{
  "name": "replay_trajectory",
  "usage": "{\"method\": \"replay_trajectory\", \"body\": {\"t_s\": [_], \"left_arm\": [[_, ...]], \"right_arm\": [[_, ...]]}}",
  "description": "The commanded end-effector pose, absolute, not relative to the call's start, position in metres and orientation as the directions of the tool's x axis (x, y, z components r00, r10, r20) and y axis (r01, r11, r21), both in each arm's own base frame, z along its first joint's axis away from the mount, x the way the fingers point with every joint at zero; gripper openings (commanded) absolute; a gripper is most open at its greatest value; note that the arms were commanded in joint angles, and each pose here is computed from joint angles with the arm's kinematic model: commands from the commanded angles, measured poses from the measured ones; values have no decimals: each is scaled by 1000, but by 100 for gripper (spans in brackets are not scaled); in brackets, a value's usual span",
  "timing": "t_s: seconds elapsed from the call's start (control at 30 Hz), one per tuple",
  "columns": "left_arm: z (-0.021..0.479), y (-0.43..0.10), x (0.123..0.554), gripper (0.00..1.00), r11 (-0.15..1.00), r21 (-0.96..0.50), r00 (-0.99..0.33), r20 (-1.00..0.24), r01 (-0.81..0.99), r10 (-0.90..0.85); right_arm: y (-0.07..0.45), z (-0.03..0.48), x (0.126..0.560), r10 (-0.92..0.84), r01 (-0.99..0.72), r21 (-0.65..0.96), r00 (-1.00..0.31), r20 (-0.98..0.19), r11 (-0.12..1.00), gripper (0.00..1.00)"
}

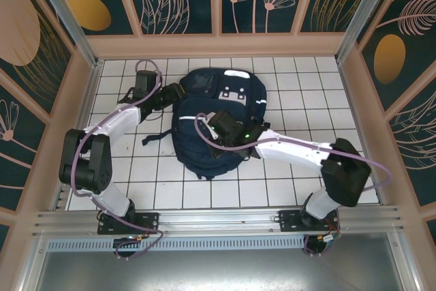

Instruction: Pack books, pencil case, and school supplies into a backpack

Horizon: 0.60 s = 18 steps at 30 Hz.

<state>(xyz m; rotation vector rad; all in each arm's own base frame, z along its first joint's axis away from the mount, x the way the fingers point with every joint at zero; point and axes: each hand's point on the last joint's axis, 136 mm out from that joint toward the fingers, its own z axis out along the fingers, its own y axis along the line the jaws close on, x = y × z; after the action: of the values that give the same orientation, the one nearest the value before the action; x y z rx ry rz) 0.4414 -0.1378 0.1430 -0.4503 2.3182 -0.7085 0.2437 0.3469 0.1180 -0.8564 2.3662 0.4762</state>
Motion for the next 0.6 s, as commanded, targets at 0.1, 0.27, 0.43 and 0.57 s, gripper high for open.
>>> {"method": "replay_trajectory", "body": {"t_s": [0.1, 0.27, 0.43, 0.57], "left_arm": [[140, -117, 389, 71, 782, -583, -716, -448, -221, -536], [150, -150, 356, 64, 582, -792, -751, -266, -188, -604], [154, -162, 356, 50, 528, -836, -774, -231, -153, -590], [141, -168, 355, 40, 494, -854, -787, -190, -163, -588]], "right_arm": [[379, 140, 285, -328, -621, 193, -622, -711, 759, 0], [383, 143, 286, -319, -623, 219, -633, -706, 751, 0], [385, 140, 286, -322, -621, 225, -641, -697, 751, 0], [384, 144, 286, -317, -619, 225, -640, -699, 753, 0]]}}
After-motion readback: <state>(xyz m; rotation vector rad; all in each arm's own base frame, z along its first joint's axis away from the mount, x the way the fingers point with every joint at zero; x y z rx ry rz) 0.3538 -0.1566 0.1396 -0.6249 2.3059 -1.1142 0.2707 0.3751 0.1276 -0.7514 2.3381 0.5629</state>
